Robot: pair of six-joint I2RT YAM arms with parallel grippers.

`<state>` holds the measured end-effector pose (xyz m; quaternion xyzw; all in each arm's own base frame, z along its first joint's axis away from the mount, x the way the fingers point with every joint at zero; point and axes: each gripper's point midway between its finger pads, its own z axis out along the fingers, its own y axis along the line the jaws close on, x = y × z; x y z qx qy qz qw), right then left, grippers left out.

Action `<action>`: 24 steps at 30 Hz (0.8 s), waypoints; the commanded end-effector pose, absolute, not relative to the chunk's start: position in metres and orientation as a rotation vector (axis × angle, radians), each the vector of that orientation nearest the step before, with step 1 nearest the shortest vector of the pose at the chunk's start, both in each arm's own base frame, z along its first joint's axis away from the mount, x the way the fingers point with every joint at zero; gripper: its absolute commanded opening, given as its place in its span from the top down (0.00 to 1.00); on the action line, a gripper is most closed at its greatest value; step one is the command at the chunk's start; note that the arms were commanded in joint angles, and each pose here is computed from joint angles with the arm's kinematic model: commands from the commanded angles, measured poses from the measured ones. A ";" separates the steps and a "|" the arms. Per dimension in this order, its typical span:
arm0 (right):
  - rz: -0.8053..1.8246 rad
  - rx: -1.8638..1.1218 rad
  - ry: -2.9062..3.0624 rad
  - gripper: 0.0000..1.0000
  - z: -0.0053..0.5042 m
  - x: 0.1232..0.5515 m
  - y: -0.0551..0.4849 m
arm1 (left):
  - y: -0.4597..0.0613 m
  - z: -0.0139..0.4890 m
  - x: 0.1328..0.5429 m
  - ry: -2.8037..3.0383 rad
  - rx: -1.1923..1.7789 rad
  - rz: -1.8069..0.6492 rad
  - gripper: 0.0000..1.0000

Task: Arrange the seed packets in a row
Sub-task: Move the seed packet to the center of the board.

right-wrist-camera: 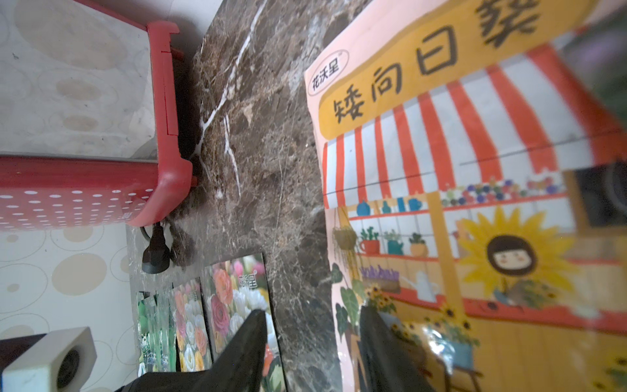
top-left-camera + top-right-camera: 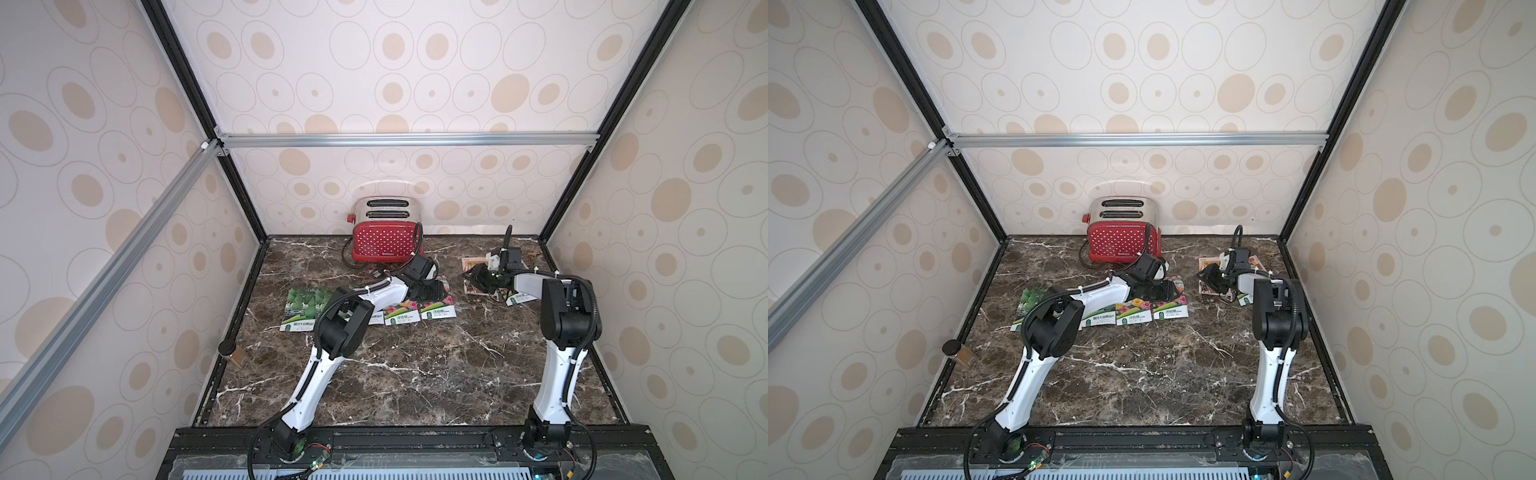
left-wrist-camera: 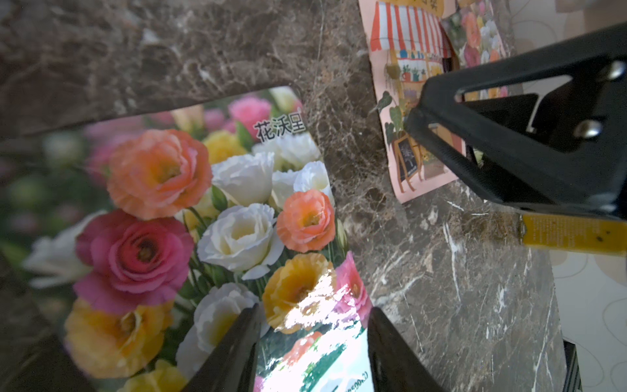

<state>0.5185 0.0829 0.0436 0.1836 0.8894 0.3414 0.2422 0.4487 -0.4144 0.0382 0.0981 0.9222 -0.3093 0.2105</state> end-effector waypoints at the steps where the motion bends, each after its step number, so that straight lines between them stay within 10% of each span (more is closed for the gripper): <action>1: 0.940 0.466 2.401 0.52 0.060 0.519 0.082 | -0.400 0.034 0.446 2.594 0.275 -0.788 0.47; 12: 0.945 0.334 2.285 0.51 0.095 0.522 0.079 | -0.423 0.072 0.457 2.478 0.335 -0.902 0.47; 24: 0.326 0.552 2.426 0.46 0.095 0.521 -0.019 | -0.449 0.136 0.467 2.327 0.453 -1.016 0.43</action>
